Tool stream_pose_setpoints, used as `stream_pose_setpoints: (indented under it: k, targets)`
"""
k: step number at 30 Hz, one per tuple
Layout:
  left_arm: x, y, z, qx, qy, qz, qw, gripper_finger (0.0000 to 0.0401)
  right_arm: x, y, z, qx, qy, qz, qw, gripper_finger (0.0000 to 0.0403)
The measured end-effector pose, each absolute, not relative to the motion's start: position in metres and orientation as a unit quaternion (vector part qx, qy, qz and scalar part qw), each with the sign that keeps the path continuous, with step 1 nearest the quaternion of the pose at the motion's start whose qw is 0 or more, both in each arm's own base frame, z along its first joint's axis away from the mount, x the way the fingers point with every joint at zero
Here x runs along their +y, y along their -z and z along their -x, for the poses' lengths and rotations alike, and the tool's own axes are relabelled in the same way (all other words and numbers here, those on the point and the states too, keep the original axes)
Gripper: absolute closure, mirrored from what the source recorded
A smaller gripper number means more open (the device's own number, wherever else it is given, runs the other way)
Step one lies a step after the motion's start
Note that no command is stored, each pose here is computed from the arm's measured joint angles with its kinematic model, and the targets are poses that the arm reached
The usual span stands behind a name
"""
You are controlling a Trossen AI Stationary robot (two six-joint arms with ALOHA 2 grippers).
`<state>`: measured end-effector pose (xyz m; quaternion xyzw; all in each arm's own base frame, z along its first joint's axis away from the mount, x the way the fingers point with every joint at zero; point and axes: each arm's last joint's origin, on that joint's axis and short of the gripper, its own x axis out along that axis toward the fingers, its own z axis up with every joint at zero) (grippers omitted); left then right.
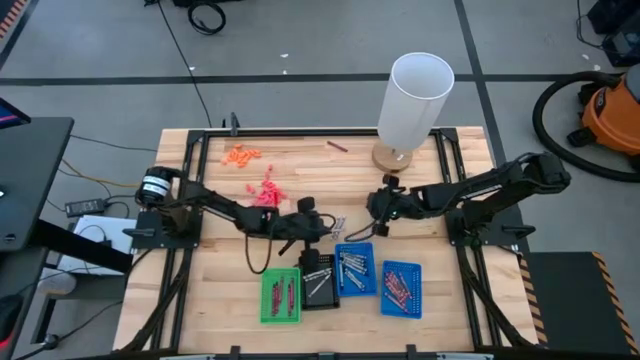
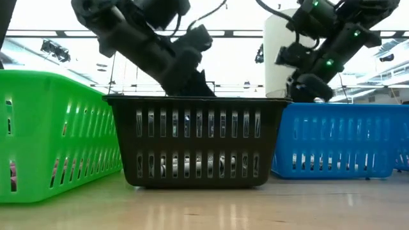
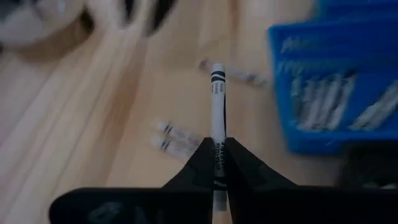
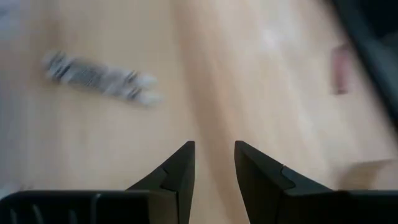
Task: Sort crayons
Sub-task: Put the white crayon into the black bin
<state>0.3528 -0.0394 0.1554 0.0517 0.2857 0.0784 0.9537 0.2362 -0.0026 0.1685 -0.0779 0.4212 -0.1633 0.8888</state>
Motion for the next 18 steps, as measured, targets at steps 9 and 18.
stream_pose_setpoints:
  k: [9,18]
  targets:
    - [-0.078,-0.180,-0.342,0.247,-0.001,-0.065,0.967,0.0384,-0.009,-0.166,-0.235,0.329,0.307,0.057,0.891,0.0282]
    - [-0.108,-0.169,-0.329,0.313,0.047,0.055,0.947,0.0383,-0.002,-0.165,-0.236,0.308,0.296,0.041,0.903,0.0282]
